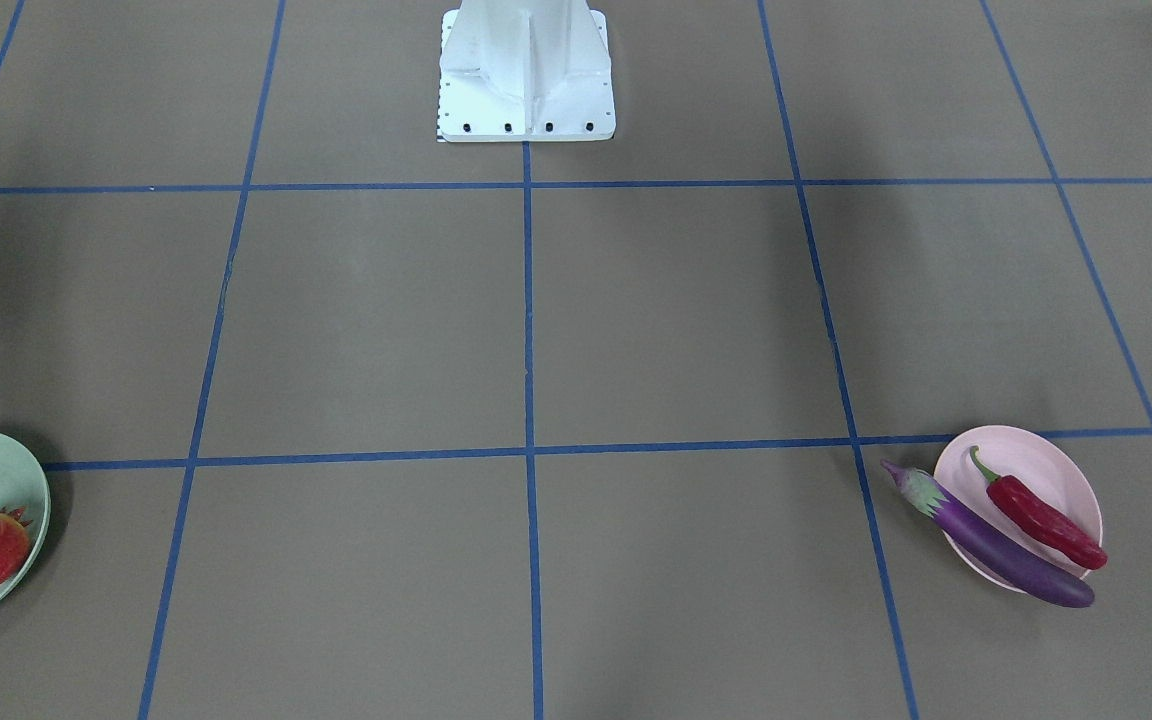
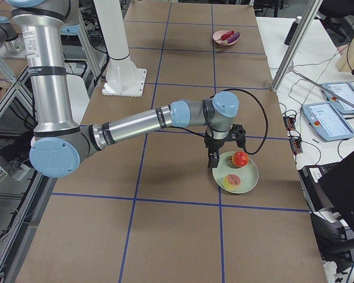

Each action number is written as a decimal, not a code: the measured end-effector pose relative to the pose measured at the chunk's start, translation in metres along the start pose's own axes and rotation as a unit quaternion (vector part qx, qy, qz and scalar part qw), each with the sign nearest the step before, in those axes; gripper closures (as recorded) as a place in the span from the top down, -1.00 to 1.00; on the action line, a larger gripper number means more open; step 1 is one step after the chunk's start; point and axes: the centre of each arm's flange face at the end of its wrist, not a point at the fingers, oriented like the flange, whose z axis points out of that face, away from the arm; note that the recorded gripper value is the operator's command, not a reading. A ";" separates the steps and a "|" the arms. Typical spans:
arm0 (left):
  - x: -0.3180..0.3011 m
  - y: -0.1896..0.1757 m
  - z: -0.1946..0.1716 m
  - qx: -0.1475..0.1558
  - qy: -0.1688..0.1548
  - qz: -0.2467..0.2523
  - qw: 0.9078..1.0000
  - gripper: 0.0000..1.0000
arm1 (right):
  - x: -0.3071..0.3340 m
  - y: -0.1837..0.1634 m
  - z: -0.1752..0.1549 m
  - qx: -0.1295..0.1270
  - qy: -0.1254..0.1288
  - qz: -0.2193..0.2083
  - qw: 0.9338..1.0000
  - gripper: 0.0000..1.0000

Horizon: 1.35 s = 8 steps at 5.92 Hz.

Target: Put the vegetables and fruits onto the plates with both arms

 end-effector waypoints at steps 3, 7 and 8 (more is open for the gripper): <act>0.005 0.001 -0.006 0.006 0.000 0.004 1.000 1.00 | -0.001 0.008 -0.009 0.007 -0.003 0.001 1.000 1.00; 0.022 0.038 -0.036 0.028 0.008 0.020 0.999 1.00 | -0.007 0.023 -0.036 0.034 -0.004 -0.005 0.999 1.00; 0.024 0.053 -0.042 0.032 0.009 0.021 0.999 1.00 | -0.009 0.028 -0.043 0.038 -0.001 -0.004 0.999 1.00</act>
